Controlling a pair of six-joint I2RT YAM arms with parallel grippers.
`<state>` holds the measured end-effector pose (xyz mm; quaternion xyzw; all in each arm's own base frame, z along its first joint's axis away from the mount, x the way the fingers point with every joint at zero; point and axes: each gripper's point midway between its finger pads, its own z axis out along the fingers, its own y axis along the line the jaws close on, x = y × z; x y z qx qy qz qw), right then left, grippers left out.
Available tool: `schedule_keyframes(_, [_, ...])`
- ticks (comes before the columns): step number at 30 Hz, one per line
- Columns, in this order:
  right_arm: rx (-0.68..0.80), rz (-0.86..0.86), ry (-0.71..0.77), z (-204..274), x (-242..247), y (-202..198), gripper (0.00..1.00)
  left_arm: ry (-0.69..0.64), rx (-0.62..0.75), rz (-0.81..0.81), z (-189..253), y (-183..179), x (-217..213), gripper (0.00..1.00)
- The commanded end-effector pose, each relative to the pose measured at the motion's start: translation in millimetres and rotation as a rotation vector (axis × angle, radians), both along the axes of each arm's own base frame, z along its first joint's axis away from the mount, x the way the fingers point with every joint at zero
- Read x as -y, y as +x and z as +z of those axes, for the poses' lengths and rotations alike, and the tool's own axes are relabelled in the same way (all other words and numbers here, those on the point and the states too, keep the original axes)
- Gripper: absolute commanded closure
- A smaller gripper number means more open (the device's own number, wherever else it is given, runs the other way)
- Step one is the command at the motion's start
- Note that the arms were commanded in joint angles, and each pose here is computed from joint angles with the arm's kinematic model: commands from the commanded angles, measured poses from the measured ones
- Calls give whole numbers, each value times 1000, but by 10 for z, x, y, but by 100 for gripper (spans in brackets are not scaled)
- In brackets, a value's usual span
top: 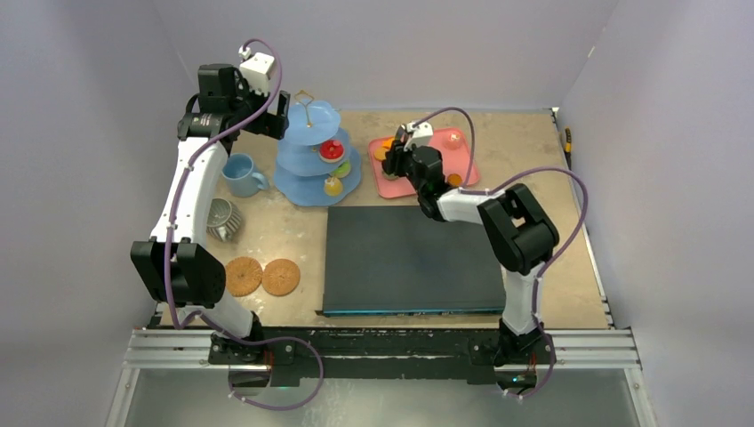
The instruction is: Serve the afternoon tea
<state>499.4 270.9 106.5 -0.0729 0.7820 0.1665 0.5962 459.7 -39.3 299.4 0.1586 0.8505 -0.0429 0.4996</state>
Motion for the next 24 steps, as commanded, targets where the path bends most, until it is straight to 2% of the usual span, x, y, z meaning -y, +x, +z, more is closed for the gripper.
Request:
schedule_keyframes(1, [151, 33, 86, 805, -55, -168, 57, 2, 76, -7, 234, 5, -2, 1])
schedule_keyframes(8, [171, 154, 118, 1173, -428, -750, 56, 0, 82, -2, 256, 16, -5, 1])
schedule_keyframes(14, [196, 263, 201, 1549, -799, -1159, 56, -8, 86, -1, 279, 15, 4, 1])
schedule_keyframes(17, [211, 310, 237, 1718, -982, -1241, 55, -9, 83, 1, 269, 18, 1, 1])
schedule_keyframes(24, [219, 363, 281, 1778, -1371, -1174, 55, -5, 91, 4, 308, 11, -14, 2])
